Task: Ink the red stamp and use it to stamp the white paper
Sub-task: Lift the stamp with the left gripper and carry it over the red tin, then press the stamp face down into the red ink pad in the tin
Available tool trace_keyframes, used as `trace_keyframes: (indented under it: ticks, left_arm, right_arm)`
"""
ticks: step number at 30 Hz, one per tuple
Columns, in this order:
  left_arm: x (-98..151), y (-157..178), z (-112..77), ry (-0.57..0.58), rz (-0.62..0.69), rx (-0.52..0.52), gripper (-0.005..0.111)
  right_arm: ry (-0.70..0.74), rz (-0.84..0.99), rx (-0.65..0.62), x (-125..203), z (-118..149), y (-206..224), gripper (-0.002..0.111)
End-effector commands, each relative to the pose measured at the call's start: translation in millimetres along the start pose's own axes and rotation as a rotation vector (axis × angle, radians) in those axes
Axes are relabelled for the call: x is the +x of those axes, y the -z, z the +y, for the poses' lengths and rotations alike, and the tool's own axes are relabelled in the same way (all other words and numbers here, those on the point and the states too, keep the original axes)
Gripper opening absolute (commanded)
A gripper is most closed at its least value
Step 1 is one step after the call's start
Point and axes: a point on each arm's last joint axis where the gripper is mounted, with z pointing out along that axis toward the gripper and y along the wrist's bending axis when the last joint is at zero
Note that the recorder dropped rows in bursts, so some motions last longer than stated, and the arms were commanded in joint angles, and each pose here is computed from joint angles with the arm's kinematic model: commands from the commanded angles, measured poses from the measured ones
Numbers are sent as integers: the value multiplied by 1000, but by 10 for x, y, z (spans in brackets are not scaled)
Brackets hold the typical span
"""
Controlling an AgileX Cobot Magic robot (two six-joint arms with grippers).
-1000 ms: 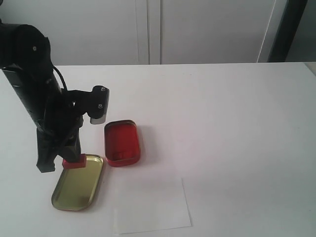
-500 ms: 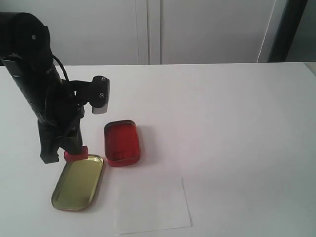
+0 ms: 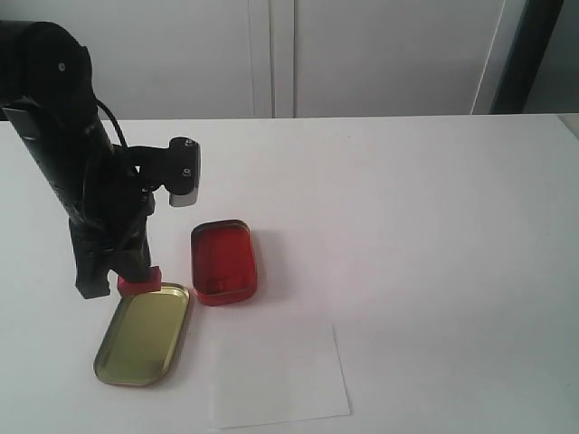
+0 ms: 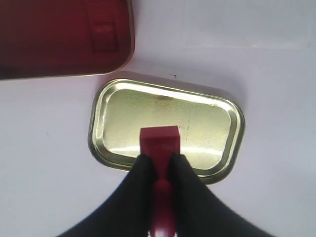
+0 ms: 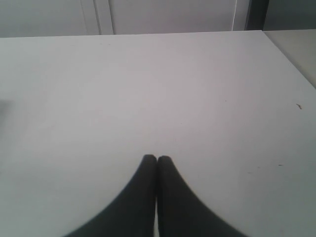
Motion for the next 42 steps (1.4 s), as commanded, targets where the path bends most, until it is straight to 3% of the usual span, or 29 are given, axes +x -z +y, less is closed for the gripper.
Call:
trace_keyframes:
  ticks: [1, 17, 23, 31, 42]
  left_arm:
    - [-5, 38, -38, 12, 4, 25, 0]
    - [-21, 67, -27, 50, -3, 21, 0]
    - [-135, 174, 26, 56, -47, 16, 0]
    - [-413, 67, 99, 5, -39, 27, 0]
    - [-642, -65, 363, 53, -68, -43, 0]
  right_arm:
    - [-1, -17, -4, -10, 2, 2, 0]
    - [-1, -15, -3, -9, 2, 2, 0]
    - [-1, -15, -3, -9, 2, 2, 0]
    - [-1, -15, -3, -9, 2, 2, 0]
    - [-1, -15, -3, -9, 2, 2, 0]
